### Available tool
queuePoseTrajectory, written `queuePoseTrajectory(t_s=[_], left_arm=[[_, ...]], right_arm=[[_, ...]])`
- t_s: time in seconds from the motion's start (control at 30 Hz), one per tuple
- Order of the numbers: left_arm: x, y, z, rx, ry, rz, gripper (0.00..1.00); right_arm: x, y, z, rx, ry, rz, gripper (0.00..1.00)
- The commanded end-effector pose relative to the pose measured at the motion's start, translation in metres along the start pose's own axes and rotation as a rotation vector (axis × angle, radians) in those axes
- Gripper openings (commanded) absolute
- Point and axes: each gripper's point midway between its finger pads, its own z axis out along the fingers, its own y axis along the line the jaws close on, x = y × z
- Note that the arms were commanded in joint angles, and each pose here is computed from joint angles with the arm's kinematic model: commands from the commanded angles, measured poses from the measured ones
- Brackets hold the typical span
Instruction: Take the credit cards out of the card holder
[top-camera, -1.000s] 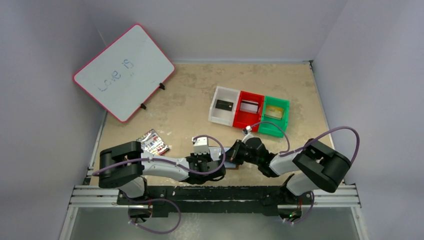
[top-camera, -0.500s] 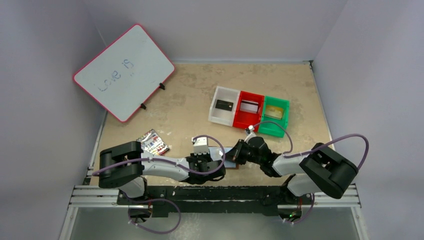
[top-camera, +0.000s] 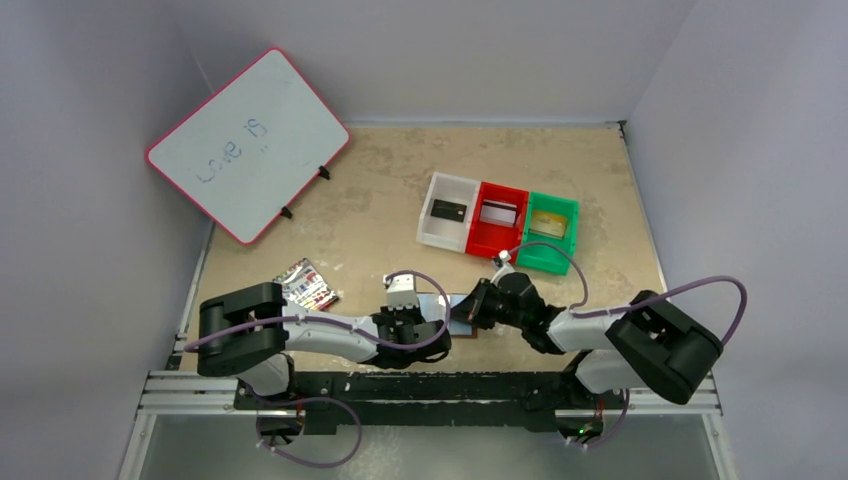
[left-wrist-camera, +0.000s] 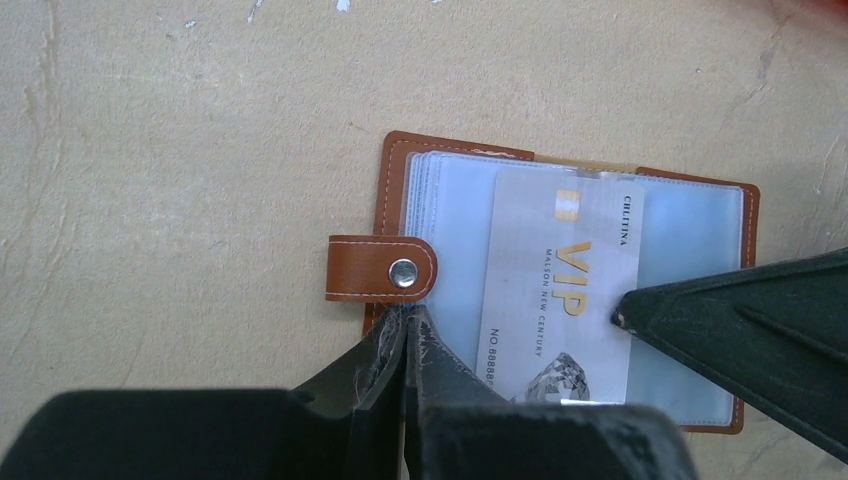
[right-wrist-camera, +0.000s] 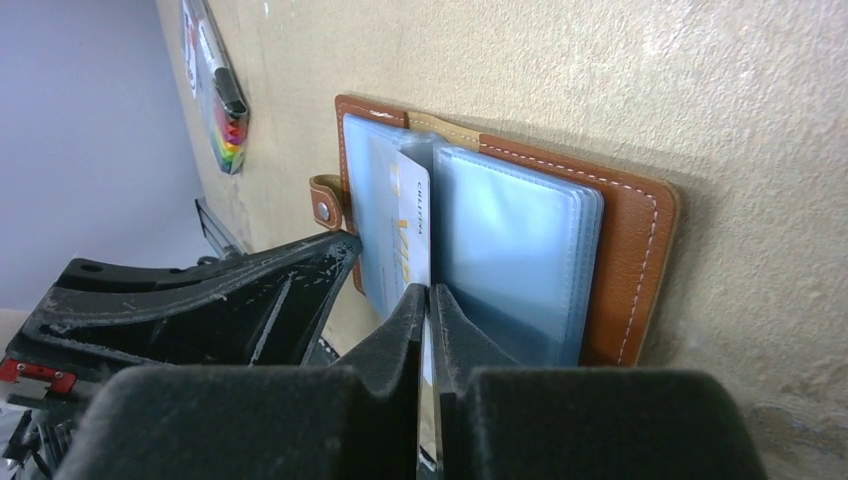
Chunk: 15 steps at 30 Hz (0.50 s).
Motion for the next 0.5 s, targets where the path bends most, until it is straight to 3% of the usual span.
queuePoseTrajectory(t_s=[0.0, 0.17, 0.37, 0.47], left_arm=[[0.0065, 0.009, 0.0012, -0.019, 0.018, 0.023, 0.0], [0.0096, 0.009, 0.0018, -0.013, 0.026, 0.004, 0.0], [0.0096, 0.0089, 0.0018, -0.013, 0.027, 0.008, 0.0], [0.0091, 0.0085, 0.0015, -0.012, 0.026, 0.007, 0.0]], right_arm=[[-0.0053, 0.0155, 0.004, -0.068, -0.012, -0.005, 0.08], [-0.0071, 0.0175, 0.0093, -0.085, -0.018, 0.008, 0.15], [-0.005, 0.0162, 0.01, -0.093, -0.013, 0.019, 0.16], [-0.006, 0.015, 0.0099, -0.085, -0.019, 0.015, 0.22]])
